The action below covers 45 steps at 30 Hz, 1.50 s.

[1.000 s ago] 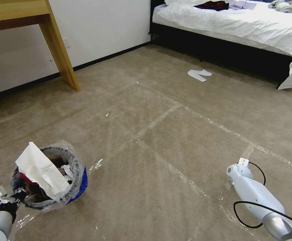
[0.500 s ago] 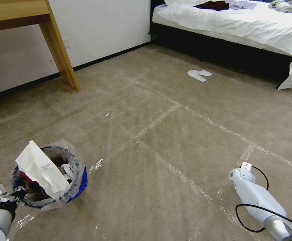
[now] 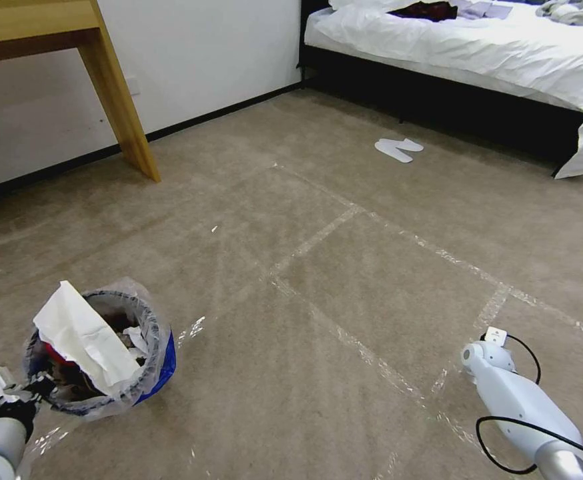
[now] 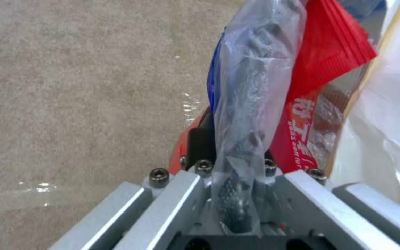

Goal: Pick up the trash bin and place the garbage on the floor into it.

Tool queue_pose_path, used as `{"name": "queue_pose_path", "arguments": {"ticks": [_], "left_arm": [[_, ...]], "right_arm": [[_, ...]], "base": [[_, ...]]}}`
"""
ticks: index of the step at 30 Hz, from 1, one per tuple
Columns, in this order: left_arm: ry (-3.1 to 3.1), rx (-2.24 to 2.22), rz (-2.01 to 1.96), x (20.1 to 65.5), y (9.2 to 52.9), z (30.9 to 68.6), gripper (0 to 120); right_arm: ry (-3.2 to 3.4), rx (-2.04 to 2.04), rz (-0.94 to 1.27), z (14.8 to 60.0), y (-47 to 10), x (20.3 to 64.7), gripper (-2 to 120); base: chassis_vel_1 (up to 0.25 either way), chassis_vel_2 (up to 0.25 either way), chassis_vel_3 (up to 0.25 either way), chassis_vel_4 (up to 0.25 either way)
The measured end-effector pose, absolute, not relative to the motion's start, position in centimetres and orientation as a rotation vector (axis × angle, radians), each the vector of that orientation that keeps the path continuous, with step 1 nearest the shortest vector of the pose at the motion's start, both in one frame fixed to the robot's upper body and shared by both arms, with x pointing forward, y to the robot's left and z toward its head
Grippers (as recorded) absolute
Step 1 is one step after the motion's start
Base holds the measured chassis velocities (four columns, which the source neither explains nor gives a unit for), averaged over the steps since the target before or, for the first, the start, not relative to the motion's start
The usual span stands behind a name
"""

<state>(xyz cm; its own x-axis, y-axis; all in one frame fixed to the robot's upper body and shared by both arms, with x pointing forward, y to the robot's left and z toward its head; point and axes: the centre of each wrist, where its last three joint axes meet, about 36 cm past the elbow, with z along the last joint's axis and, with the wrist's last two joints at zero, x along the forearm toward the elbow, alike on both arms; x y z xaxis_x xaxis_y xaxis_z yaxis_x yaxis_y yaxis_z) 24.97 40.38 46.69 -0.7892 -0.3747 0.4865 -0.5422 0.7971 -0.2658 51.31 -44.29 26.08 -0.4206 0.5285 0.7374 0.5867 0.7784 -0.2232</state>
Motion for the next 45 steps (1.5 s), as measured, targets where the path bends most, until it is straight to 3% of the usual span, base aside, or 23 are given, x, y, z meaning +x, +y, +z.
{"name": "queue_pose_path", "arguments": {"ticks": [3, 10, 12, 14, 17, 18, 20, 22, 26, 27, 34, 45], "left_arm": [[-2.572, 0.687, 0.557, 25.1, 40.3, 46.7, 1], [-2.57, 0.679, 0.558, 25.2, 40.1, 46.7, 1], [-2.57, 0.679, 0.558, 25.2, 40.0, 46.7, 1], [-2.569, 0.677, 0.557, 25.2, 40.0, 46.7, 1], [-2.569, 0.675, 0.555, 25.2, 40.0, 46.8, 1], [-2.571, 0.669, 0.553, 25.3, 39.9, 46.9, 1], [-2.572, 0.662, 0.552, 25.5, 39.8, 47.0, 1], [-2.578, 0.632, 0.549, 26.0, 39.5, 47.1, 1], [-2.577, 0.63, 0.548, 26.0, 39.5, 47.1, 1], [-2.576, 0.632, 0.549, 26.0, 39.5, 47.1, 1], [-2.579, 0.64, 0.545, 26.0, 39.7, 47.2, 1], [-2.58, 0.656, 0.534, 26.2, 40.6, 47.2, 1]], "right_arm": [[-2.218, -0.749, -0.12, 28.2, -43.2, 50.8, 0], [-2.75, -0.247, -0.314, 39.5, -34.9, 51.1, 0], [-2.801, -0.173, -0.327, 40.7, -33.9, 51.1, 0], [-3.003, 0.292, -0.389, 47.1, -28.6, 50.6, 0], [-3.048, 0.506, -0.42, 49.7, -26.4, 50.0, 0], [-3.052, 0.782, -0.458, 52.7, -24.0, 48.8, 0], [-3.036, 0.907, -0.473, 54.0, -22.8, 48.1, 0], [-2.913, 1.314, -0.53, 57.4, -18.6, 45.4, 0], [-2.801, 1.547, -0.549, 59.7, -15.6, 44.0, 0], [-2.657, 1.751, -0.546, 61.5, -12.3, 42.7, 0], [-2.3, 1.889, -0.372, 62.4, -4.9, 38.4, 0], [-2.101, 1.814, 0.02, 62.7, -1.9, 36.5, 0]], "base": [[0.0, 0.0, 0.0, 0.0], [0.0, 0.0, 0.0, 0.0], [0.0, 0.0, 0.0, 0.0], [0.0, 0.0, 0.0, 0.0], [0.0, 0.0, 0.0, 0.0], [0.0, 0.0, 0.0, 0.0], [0.0, 0.0, 0.0, 0.0], [0.0, 0.0, 0.0, 0.0], [0.0, 0.0, 0.0, 0.0], [0.0, 0.0, 0.0, 0.0], [0.0, 0.0, 0.0, 0.0], [0.0, 0.0, 0.0, 0.0]]}}
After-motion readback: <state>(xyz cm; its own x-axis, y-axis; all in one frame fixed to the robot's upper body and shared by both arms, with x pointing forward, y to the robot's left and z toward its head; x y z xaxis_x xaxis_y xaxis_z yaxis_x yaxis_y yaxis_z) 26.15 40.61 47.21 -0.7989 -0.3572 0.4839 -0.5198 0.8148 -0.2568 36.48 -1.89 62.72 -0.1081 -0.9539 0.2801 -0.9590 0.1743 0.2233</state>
